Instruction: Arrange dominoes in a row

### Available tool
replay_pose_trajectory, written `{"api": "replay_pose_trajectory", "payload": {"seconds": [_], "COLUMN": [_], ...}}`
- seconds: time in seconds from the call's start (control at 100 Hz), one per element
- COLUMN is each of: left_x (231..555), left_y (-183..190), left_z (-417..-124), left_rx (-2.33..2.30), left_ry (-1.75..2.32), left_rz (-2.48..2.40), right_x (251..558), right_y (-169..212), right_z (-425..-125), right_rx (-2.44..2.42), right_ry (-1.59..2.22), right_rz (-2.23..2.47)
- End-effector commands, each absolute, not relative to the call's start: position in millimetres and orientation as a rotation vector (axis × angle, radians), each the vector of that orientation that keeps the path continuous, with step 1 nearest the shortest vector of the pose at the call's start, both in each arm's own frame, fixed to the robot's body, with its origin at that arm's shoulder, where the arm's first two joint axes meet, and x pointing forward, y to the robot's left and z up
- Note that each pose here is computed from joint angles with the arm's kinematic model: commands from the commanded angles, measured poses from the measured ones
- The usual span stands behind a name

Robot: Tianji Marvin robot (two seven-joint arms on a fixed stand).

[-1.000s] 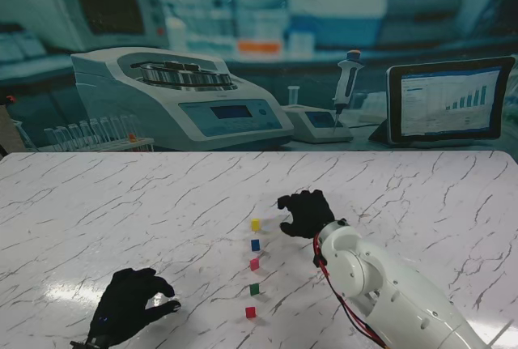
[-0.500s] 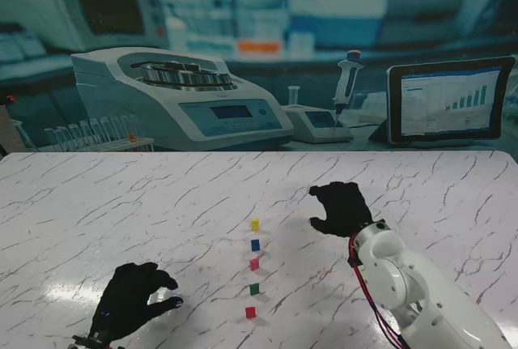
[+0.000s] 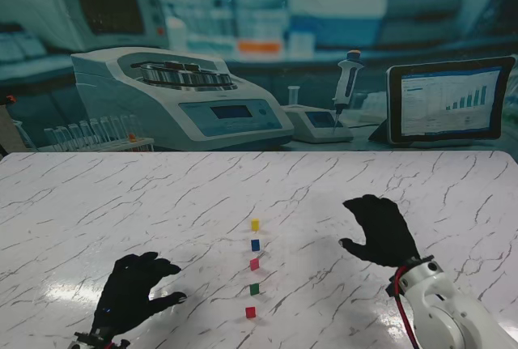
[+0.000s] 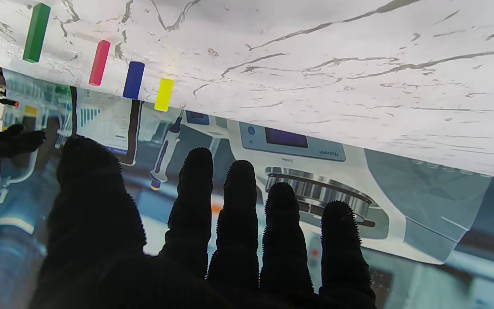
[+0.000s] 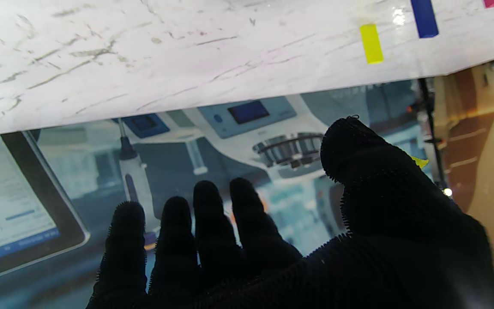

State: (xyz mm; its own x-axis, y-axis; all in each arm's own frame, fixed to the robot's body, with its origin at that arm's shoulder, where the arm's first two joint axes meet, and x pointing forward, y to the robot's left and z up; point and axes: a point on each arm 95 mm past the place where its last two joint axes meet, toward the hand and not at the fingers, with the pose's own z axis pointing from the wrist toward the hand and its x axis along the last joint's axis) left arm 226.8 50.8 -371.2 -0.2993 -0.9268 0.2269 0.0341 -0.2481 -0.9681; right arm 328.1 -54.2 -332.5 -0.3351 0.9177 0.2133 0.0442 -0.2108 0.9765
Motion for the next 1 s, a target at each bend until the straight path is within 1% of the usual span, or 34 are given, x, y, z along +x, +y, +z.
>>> {"api": "replay_pose_trajectory", "payload": {"seconds": [0.0, 0.21, 0.38, 0.99], "left_x": [226, 229, 230, 237], "left_y": [47, 46, 44, 41], "left_z": [-372, -367, -363, -364], "left_rx": [-1.176, -1.154, -1.138, -1.137], "left_ry": [1.256, 1.245, 1.228, 1.241], "left_rz": [-1.68, -1.699, -1.714, -1.732], "right_x": [309, 277, 261, 248], "right_y": [-58, -77, -86, -93], "right_z": [-350, -370, -383, -388], "right_rx": [1.243, 1.301, 1.343, 1.384], "right_ry": [1.371, 1.336, 1.319, 1.311], "right_rz": [1.616, 1.656, 1.674, 1.666]}}
